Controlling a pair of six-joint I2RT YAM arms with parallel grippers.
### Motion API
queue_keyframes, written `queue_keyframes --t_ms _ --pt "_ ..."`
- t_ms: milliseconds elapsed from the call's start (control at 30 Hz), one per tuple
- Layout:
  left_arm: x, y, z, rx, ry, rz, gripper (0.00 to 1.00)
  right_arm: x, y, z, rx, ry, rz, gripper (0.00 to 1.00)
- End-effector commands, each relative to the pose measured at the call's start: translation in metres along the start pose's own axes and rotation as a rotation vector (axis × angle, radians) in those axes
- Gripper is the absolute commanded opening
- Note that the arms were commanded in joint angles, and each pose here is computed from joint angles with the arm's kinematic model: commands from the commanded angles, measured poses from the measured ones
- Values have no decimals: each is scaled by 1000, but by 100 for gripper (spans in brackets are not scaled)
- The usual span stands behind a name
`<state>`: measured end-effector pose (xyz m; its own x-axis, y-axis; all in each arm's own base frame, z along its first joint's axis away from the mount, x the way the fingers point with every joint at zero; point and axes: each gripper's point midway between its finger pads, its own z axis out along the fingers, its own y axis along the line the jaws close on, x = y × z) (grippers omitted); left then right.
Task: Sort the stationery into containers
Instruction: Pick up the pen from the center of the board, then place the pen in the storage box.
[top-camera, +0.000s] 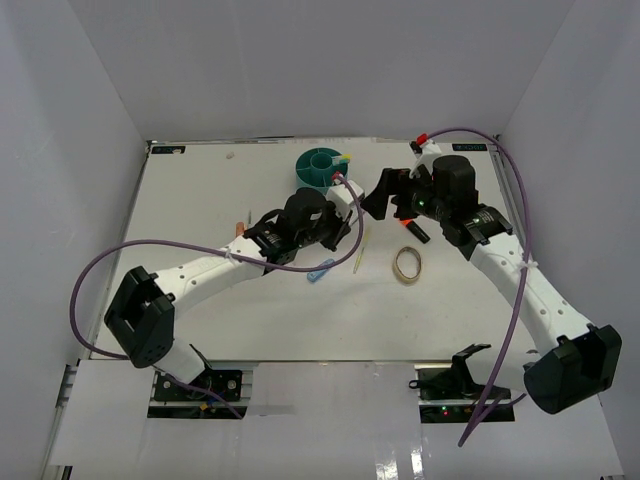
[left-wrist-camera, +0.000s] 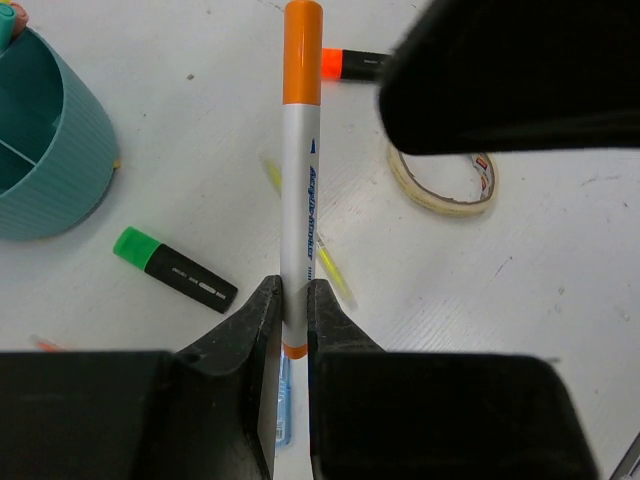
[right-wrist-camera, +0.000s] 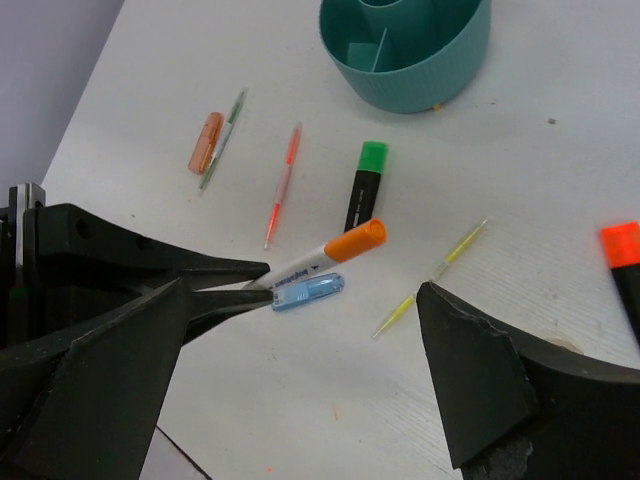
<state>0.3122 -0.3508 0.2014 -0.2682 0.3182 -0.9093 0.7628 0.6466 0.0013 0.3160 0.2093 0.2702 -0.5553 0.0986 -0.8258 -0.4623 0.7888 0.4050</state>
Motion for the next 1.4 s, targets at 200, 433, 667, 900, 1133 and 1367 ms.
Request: queue_keyframes --t_ms 200,433,667,900,1133,1367 --pt "-46 -10 -34 58 -201 121 0 -11 19 12 -110 34 28 93" --pt "-48 -12 -37 73 -234 129 0 -11 27 14 -159 41 24 72" --pt "-44 -17 -37 97 -240 133 2 -13 28 16 -180 39 26 56" --pt "-44 -19 -39 110 -256 135 2 -17 29 17 -191 23 28 40" --pt "-44 -17 -41 93 -263 126 15 -21 30 16 -197 7 22 16" --pt "-30 4 -38 -24 -210 24 88 -35 22 23 -163 -77 -6 8"
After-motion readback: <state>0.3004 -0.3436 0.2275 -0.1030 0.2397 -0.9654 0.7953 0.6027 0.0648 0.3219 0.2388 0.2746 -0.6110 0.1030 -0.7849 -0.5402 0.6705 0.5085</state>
